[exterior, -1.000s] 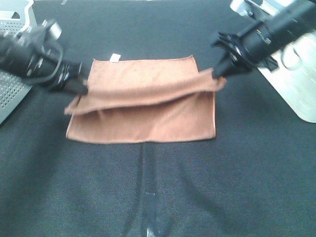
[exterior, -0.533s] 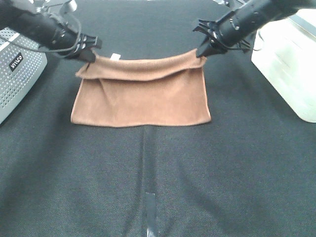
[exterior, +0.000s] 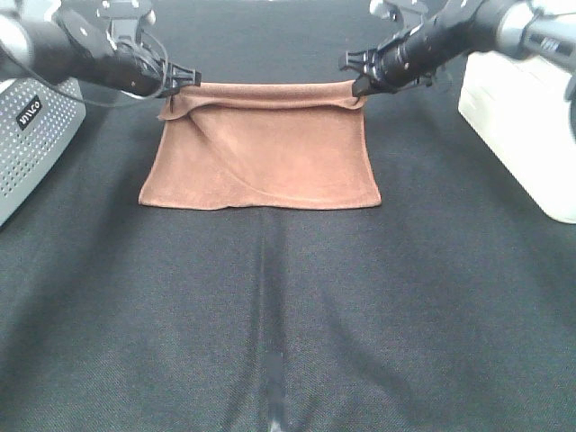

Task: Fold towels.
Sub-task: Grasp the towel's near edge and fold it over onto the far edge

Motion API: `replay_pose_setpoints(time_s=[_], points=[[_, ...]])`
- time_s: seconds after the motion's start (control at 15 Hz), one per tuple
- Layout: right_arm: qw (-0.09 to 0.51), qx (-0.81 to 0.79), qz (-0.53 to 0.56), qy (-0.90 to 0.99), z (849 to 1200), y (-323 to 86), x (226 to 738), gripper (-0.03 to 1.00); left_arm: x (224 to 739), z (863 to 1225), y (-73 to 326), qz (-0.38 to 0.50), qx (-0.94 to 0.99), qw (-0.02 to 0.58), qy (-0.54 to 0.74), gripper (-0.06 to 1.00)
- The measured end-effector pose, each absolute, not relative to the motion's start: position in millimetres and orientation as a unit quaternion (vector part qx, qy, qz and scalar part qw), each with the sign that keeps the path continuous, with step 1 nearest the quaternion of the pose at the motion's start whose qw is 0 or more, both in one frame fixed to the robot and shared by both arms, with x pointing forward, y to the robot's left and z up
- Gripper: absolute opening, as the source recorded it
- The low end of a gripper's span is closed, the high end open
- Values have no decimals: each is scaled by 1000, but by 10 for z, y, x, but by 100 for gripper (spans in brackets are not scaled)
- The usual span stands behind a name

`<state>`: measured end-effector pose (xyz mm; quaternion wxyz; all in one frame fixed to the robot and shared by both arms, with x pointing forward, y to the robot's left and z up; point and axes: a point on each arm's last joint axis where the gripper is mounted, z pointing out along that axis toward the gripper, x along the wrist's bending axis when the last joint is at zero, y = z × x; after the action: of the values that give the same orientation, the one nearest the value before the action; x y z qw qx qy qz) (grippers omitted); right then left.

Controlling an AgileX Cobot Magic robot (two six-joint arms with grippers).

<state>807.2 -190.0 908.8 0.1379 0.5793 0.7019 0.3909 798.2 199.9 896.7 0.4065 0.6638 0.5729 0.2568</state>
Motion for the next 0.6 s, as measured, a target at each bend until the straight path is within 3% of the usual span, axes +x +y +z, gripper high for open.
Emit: replay_pose_setpoints(time_s=[0.2, 0.33, 0.47, 0.53, 0.6], points=[[163, 585, 393, 690, 8839, -1929, 8138, 0, 8079, 8760, 1972, 264, 660, 409, 572, 2], [168, 586, 395, 688, 8829, -1934, 8147, 16, 8089, 8754, 1974, 267, 658, 410, 572, 23], [168, 585, 395, 688, 8832, -1933, 8147, 45, 8091, 8758, 1974, 268, 658, 411, 572, 52], [168, 585, 395, 688, 8832, -1933, 8147, 45, 8091, 8758, 1974, 268, 658, 411, 572, 52], [161, 585, 392, 691, 8828, -1927, 8136, 55, 8080, 8752, 1965, 260, 663, 408, 572, 64]])
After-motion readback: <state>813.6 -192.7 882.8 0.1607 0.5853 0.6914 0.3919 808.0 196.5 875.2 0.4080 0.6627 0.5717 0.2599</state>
